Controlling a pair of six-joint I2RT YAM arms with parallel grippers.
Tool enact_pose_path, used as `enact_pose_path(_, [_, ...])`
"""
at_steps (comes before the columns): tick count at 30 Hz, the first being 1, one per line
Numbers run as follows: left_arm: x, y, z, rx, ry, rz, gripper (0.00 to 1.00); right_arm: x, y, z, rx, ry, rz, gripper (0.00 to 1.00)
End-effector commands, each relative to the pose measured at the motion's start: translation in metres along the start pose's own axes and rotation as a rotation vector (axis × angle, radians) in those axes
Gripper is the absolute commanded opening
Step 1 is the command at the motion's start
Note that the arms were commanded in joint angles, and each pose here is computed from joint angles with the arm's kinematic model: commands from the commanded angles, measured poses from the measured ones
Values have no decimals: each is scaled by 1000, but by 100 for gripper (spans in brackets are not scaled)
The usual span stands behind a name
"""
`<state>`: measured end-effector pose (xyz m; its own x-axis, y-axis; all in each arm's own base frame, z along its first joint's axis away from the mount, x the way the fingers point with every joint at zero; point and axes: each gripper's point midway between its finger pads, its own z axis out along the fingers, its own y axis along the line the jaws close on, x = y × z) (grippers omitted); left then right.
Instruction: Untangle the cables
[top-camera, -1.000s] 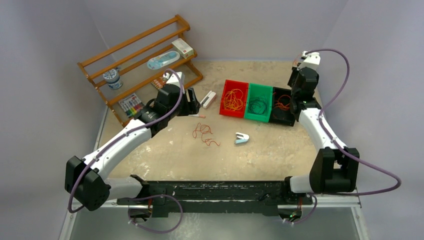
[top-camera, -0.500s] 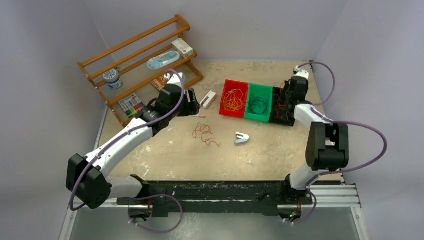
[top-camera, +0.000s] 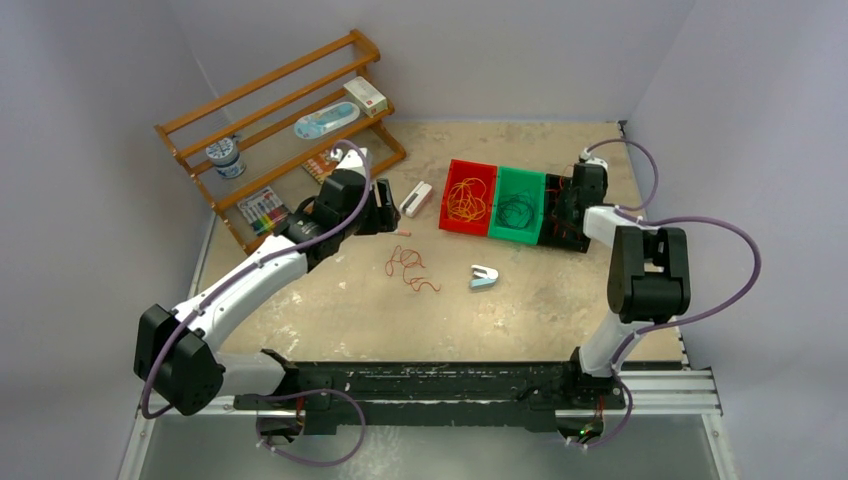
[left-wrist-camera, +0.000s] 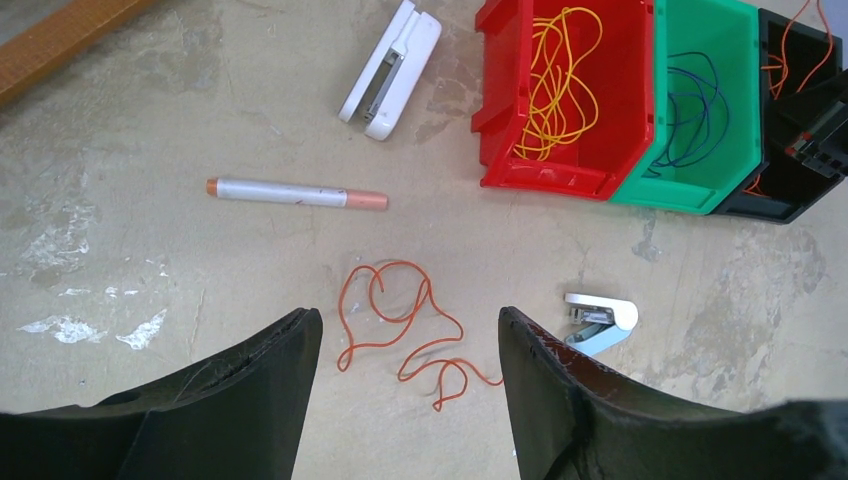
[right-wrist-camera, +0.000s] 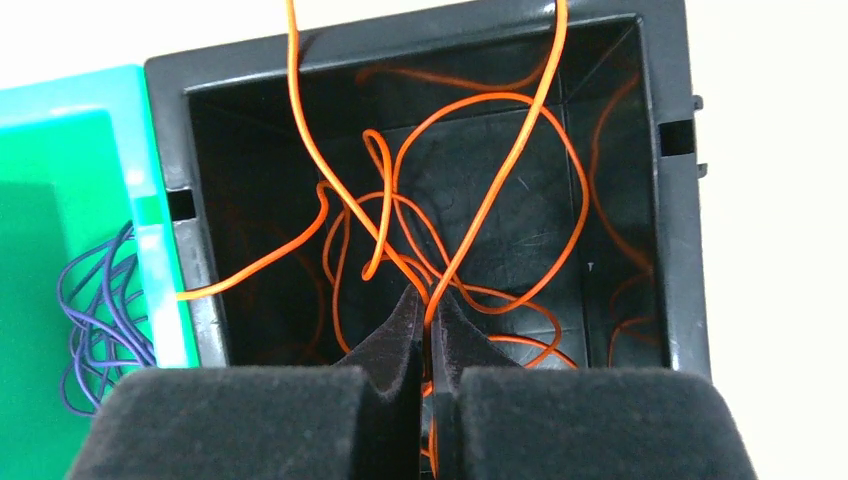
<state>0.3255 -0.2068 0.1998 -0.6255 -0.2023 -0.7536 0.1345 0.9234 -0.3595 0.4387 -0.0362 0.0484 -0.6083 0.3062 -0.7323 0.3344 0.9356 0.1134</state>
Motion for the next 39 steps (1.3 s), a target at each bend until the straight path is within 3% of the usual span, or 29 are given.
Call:
enact_pose_path(1, [-6, -4, 3, 10, -17, -12, 64, 1, 5, 3, -15, 39, 17, 2])
enact_pose_path(6, [-4, -2, 4, 2, -12, -12, 64, -2, 4, -5, -11, 37, 18, 9])
enact_pose_path(21, [-5, 17, 3, -101, -29, -8, 69, -80, -6, -90, 25, -221, 35, 58])
enact_pose_path(30, [8, 29, 9, -149, 6, 3, 70, -101, 2, -105, -26, -317, 38, 59])
enact_pose_path(39, [17, 26, 16, -131, 38, -2, 69, -80, 21, -56, -105, -205, -21, 55])
